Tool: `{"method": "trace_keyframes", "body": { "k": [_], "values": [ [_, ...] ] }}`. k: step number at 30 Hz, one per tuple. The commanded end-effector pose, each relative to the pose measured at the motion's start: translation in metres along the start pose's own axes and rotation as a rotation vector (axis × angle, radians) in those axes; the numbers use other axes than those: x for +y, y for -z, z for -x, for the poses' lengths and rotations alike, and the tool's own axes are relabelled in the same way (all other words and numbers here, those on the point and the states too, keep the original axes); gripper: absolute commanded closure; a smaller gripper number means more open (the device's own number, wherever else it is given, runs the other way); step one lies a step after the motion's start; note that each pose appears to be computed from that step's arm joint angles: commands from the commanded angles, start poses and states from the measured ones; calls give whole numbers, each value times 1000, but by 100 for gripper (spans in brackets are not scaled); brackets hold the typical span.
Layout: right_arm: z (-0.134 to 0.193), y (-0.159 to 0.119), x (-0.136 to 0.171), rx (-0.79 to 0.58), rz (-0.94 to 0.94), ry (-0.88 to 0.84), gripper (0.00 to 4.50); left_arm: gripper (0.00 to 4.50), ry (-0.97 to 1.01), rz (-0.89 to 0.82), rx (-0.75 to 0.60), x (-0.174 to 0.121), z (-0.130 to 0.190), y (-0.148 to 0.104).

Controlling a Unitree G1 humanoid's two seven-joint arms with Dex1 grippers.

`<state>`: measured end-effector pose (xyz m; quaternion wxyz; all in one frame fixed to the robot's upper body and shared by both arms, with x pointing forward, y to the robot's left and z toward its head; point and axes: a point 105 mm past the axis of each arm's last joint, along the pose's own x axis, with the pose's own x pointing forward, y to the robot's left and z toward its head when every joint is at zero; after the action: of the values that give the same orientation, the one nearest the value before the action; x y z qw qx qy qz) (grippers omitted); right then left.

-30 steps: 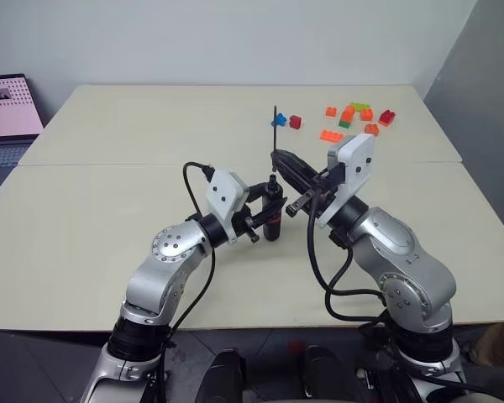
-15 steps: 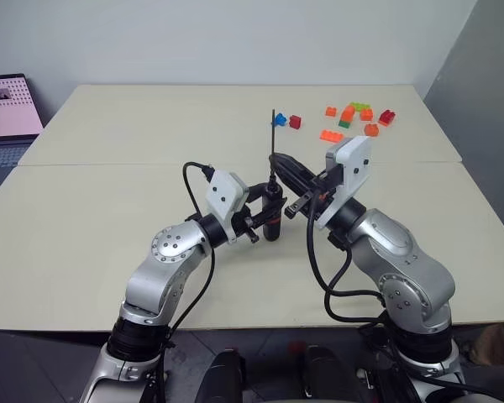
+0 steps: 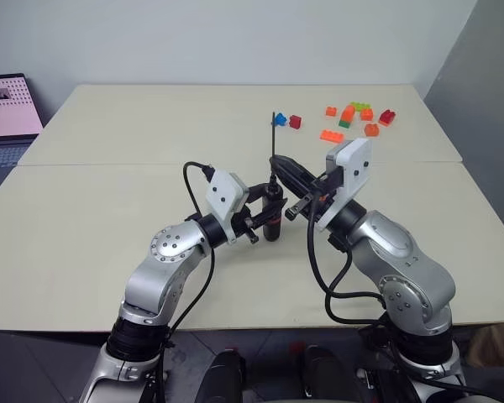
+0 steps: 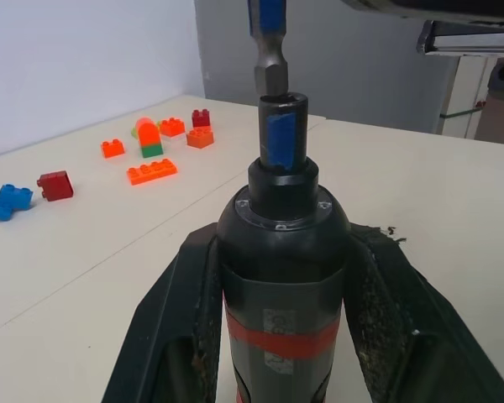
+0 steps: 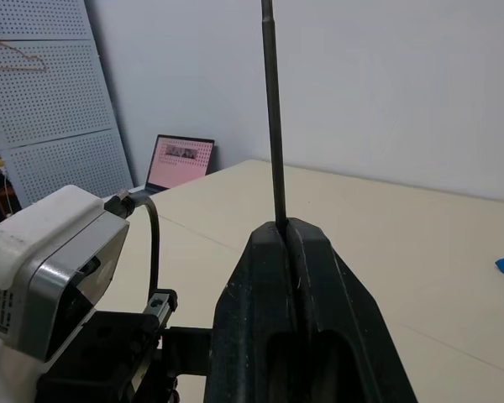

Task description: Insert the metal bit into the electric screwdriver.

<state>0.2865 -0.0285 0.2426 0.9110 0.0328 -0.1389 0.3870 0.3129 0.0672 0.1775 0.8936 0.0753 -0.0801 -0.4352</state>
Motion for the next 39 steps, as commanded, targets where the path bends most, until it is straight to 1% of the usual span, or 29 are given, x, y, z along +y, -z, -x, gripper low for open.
{"method": "trace_keyframes", "body": {
  "k": [1, 13, 24, 39],
  "values": [
    [3, -14, 9, -55, 20, -28, 450, 285, -20, -13, 30, 4, 3, 6],
    [5, -10, 9, -36, 13, -28, 450, 285, -23, -10, 31, 4, 3, 5],
    [3, -12, 6, -57, 19, -9, 450, 285, -11, -8, 32, 1, 3, 6],
    [4, 5, 11, 22, -20, -47, 450, 285, -15, -9, 33, 1, 4, 6]
  ]
}}
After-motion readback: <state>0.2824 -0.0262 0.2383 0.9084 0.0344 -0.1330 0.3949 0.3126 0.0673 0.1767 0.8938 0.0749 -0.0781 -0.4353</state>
